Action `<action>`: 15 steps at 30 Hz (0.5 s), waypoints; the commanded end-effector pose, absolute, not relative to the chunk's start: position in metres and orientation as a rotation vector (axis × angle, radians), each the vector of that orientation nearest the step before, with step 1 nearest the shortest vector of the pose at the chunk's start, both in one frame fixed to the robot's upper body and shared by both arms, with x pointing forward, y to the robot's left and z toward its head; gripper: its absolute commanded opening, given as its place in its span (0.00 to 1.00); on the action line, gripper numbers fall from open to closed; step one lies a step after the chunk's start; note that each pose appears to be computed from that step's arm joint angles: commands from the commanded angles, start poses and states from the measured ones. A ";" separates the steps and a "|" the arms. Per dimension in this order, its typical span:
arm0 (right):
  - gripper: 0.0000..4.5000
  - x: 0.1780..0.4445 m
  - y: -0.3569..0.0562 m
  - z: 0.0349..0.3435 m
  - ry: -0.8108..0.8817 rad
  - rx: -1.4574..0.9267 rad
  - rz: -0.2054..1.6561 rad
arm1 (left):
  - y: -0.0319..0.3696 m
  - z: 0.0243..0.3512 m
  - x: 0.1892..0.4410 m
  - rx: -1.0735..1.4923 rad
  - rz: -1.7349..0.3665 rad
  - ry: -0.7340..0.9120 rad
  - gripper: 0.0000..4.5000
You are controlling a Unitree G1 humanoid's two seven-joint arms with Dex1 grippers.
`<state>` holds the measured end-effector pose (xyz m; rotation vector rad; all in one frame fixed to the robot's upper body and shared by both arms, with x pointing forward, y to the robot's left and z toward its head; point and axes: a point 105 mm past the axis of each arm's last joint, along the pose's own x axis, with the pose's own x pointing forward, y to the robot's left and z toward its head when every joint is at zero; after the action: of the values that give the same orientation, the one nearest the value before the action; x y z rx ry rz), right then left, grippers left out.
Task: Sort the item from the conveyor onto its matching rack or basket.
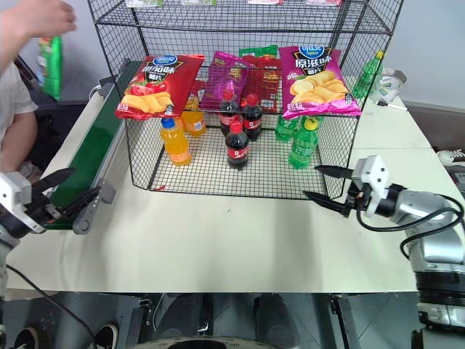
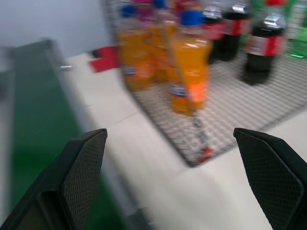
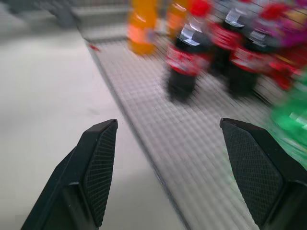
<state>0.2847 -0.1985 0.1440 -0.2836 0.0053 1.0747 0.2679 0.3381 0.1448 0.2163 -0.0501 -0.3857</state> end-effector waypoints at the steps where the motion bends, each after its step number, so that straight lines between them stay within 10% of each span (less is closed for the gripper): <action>1: 0.79 0.276 -0.172 0.160 -0.053 -0.271 1.165 | 0.363 0.154 0.254 0.267 -0.211 -0.031 1.00; 15: 0.79 0.266 -0.109 0.180 -0.208 -0.177 1.461 | 0.395 0.169 0.195 0.290 0.291 -0.146 1.00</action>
<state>0.2667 -0.1113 0.1737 -0.1540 -0.1631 1.4423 0.2031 0.3912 0.1514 0.2414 -0.0853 0.2338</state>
